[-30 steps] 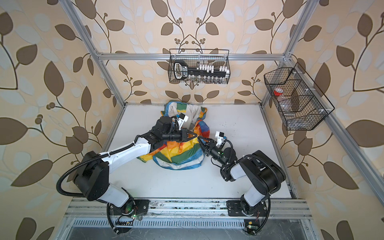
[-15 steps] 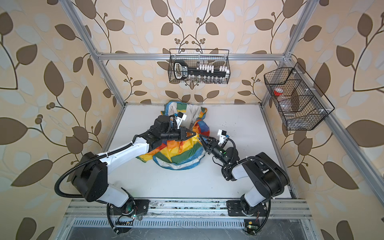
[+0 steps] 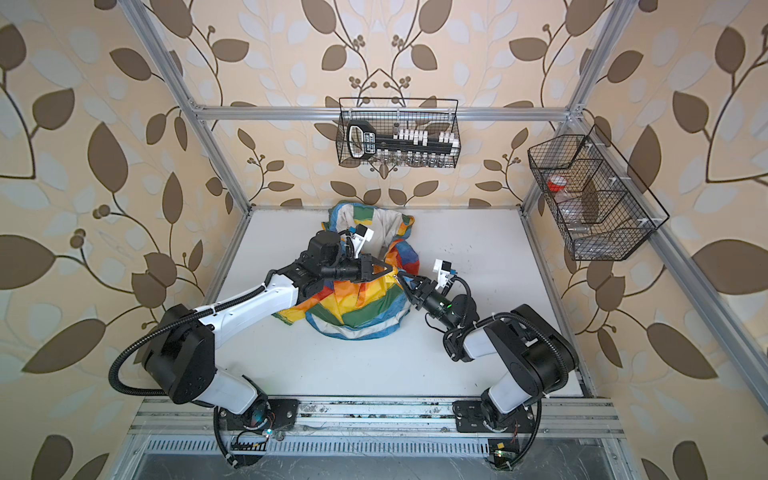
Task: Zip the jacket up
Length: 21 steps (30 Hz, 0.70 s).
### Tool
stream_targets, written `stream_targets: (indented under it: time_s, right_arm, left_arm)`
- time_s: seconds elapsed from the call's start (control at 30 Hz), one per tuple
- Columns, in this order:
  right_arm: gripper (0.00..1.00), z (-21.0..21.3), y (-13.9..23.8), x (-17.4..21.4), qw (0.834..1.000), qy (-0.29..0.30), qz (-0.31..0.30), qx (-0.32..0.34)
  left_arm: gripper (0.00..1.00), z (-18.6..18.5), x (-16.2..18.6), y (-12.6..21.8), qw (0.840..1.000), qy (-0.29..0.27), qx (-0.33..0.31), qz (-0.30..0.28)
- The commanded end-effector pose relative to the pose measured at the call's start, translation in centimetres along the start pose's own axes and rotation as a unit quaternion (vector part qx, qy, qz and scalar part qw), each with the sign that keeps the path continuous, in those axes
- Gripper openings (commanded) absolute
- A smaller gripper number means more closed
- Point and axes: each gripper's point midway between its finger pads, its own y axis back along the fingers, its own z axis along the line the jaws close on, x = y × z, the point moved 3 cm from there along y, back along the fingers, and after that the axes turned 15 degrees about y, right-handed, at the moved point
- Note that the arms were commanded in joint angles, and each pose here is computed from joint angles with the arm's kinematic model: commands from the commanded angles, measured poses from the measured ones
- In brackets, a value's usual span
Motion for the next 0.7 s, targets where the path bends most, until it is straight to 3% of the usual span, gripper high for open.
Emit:
stream_targets:
  time_s: [0.0,0.67]
  right_arm:
    - [0.20,1.02,-0.25,0.36,0.999,0.009,0.013,-0.029]
    - [0.11,1.31,-0.39,0.78,0.999,0.016,0.021,-0.035]
  left_arm:
    - [0.00,-1.89,-0.29,0.86,0.999,-0.017,0.030,-0.004]
    - [0.00,-1.19,-0.36,0.65,1.000,-0.006,0.024,-0.002]
